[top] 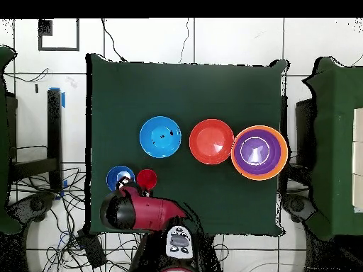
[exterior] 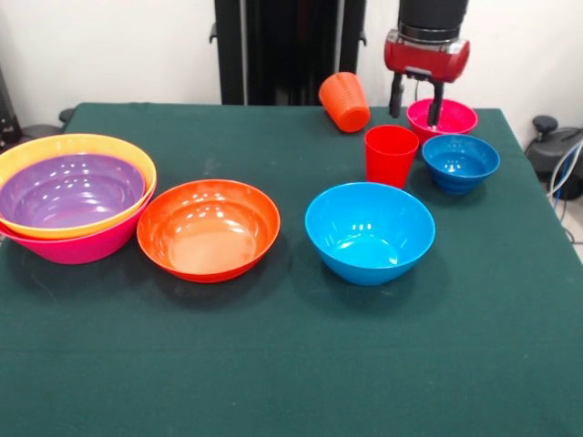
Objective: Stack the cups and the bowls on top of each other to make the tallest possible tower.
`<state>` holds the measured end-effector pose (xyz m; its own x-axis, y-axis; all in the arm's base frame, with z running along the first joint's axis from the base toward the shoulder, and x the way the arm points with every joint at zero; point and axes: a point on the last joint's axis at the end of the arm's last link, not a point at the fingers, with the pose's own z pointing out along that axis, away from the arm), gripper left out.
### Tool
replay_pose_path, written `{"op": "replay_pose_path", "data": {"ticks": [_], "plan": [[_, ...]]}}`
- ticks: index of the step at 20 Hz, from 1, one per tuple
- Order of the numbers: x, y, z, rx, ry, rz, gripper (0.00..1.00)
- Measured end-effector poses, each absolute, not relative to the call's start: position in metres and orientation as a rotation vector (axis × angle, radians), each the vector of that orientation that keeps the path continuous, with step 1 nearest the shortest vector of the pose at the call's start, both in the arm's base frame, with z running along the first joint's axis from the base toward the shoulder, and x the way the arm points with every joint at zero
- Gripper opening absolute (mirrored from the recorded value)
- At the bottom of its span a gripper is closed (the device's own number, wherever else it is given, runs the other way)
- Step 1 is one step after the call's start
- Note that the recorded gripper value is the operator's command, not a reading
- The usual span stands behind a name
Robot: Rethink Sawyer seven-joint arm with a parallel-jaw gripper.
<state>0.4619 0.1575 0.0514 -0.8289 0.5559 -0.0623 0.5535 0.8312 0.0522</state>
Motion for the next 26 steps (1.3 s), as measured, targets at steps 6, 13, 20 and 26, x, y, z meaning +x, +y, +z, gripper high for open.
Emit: {"op": "replay_pose_path", "data": {"ticks": [6, 13, 20, 26], "plan": [[0.444, 0.162, 0.042, 0.942, 2.955, 0.03, 1.0], [0.437, 0.138, 0.036, 0.992, 2.941, 0.014, 1.0], [0.436, 0.12, 0.029, 0.999, 2.92, 0.01, 1.0], [0.435, 0.115, 0.023, 1.005, 2.911, 0.01, 1.0]]}}
